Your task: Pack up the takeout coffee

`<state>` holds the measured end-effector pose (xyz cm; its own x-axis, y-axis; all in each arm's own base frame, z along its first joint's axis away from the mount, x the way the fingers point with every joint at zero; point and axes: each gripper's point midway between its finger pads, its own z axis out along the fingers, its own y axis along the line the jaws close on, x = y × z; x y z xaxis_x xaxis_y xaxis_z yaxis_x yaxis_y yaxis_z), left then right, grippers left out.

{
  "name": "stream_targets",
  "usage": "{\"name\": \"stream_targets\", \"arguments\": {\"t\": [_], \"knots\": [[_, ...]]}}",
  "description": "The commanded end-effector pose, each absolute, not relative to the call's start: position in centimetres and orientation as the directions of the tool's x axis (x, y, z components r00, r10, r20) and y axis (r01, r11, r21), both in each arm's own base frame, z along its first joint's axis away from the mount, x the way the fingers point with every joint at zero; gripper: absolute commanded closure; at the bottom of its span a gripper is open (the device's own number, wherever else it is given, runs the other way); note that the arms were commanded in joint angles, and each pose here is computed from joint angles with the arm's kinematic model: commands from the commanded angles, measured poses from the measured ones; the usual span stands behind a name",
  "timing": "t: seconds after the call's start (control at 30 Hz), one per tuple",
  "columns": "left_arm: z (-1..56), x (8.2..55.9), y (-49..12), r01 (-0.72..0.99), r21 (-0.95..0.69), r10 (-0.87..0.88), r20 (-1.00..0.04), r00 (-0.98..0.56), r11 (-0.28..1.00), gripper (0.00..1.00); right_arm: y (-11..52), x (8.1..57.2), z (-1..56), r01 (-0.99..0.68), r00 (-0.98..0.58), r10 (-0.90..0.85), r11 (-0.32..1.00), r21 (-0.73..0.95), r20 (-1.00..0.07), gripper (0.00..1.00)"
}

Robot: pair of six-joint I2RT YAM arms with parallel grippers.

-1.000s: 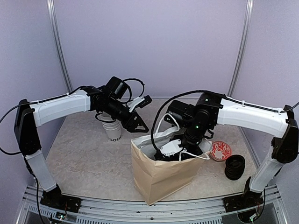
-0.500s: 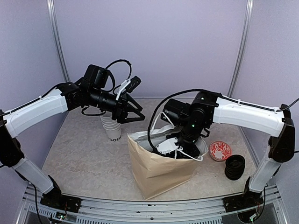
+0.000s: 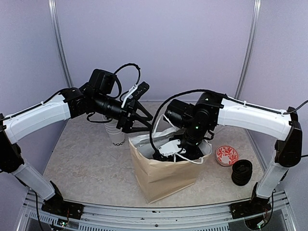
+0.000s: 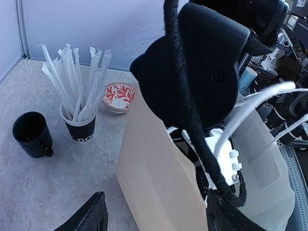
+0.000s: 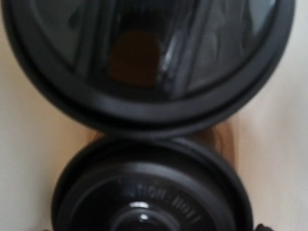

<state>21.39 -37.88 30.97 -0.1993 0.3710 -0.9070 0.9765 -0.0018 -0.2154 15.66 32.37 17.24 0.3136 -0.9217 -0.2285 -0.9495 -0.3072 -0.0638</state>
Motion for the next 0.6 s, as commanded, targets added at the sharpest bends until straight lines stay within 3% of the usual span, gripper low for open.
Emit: {"name": "stream_targets", "arguments": {"t": [0.0, 0.17, 0.33, 0.4, 0.57], "knots": [[31.5, 21.0, -37.6, 0.982, -0.189, 0.361, -0.917, -0.17, -0.017, 0.31, 32.8, 15.8, 17.3, -0.951, 0.308, -0.921, -0.302, -0.062, -0.239, 0.15], [31.1, 21.3, -37.1, 0.982, -0.19, 0.374, -0.91, -0.18, 0.009, 0.31, 33.1, 15.9, 17.5, -0.951, 0.309, -0.919, -0.302, -0.068, -0.245, 0.18], [31.8, 20.6, -37.2, 0.982, -0.187, 0.356, -0.92, -0.166, -0.024, 0.31, 33.4, 15.9, 18.3, -0.95, 0.313, -0.913, -0.304, -0.075, -0.263, 0.04], [32.0, 20.0, -37.6, 0.98, -0.189, 0.348, -0.924, -0.158, -0.057, 0.31, 33.5, 15.7, 18.6, -0.948, 0.317, -0.909, -0.31, -0.069, -0.271, 0.02], [31.8, 19.6, -38.7, 0.979, -0.181, 0.352, -0.926, -0.138, -0.094, 0.32, 33.7, 15.3, 19.2, -0.946, 0.322, -0.9, -0.318, -0.062, -0.295, 0.15]]}}
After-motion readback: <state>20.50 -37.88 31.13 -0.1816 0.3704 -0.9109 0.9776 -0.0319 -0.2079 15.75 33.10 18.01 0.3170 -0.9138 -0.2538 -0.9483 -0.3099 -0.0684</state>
